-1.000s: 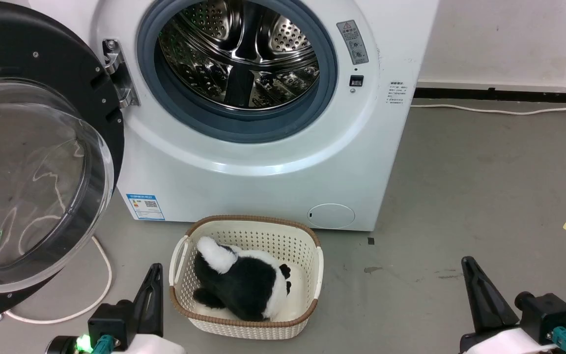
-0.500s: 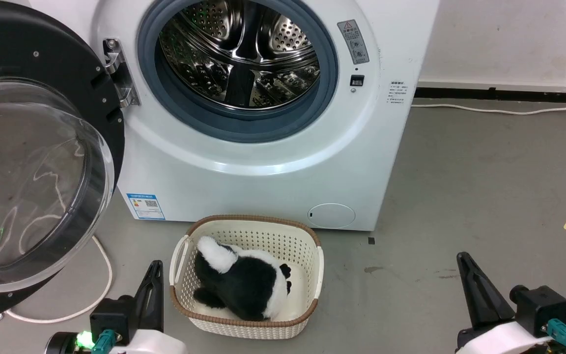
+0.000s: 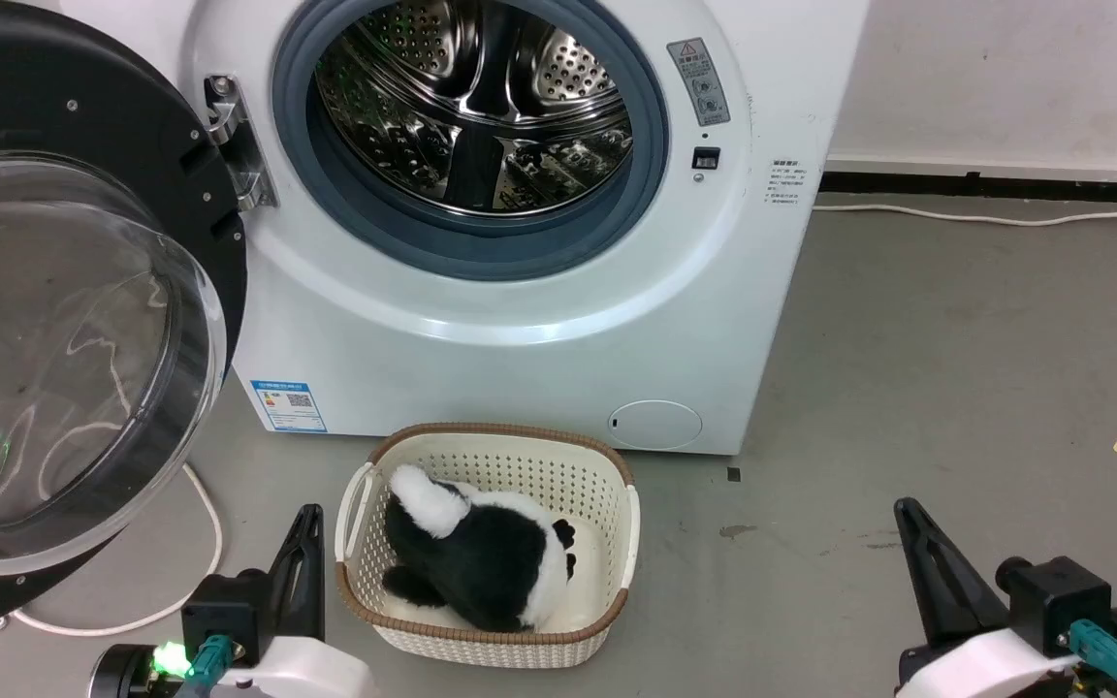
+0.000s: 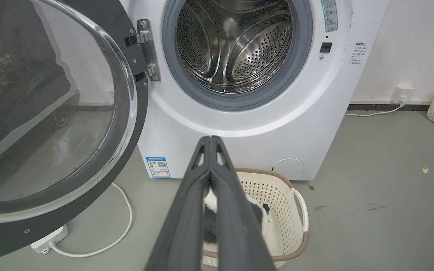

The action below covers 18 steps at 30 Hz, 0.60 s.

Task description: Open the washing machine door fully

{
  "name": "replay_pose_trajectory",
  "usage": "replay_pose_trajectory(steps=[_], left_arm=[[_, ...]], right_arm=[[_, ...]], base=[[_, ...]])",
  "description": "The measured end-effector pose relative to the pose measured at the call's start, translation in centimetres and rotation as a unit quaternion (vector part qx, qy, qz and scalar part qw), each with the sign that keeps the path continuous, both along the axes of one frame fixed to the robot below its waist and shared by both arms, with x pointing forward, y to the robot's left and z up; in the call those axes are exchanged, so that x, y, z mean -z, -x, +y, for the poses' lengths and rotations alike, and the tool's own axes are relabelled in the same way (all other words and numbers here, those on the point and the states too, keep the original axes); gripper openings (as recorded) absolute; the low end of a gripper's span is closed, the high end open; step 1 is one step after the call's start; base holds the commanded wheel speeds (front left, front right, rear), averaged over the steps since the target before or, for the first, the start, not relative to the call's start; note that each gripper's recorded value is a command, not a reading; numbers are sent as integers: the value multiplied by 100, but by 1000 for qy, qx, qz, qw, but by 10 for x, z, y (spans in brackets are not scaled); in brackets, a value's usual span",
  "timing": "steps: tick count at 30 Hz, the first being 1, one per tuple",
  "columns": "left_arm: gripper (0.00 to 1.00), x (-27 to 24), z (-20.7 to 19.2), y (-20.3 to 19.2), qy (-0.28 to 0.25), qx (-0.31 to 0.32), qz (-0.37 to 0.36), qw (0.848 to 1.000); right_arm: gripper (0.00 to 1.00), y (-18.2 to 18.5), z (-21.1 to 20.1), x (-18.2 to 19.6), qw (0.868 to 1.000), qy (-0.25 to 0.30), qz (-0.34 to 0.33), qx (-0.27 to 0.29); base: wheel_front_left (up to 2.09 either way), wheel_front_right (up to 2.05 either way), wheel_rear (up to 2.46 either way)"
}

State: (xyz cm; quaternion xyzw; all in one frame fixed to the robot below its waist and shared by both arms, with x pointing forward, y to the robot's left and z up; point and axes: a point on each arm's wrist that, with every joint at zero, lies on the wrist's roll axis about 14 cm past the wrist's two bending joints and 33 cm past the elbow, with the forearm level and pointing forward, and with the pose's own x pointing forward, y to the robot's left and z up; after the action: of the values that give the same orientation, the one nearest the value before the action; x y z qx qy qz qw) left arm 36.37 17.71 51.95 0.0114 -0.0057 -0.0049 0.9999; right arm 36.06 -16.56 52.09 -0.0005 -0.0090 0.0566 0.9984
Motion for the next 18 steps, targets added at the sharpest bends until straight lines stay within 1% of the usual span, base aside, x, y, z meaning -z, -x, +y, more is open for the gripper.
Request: replay_pose_trajectory(steps=[4,18], left_arm=[[0,1,1,0,-2,0,3,1000],[0,0,2,-2,-9,-4,9,1000]], right_arm=[[0,-3,1,-4,1000,1,-4,-1],[0,-4,3,-1,1000,13,9,-5]], base=[[0,0,0],[0,0,0]])
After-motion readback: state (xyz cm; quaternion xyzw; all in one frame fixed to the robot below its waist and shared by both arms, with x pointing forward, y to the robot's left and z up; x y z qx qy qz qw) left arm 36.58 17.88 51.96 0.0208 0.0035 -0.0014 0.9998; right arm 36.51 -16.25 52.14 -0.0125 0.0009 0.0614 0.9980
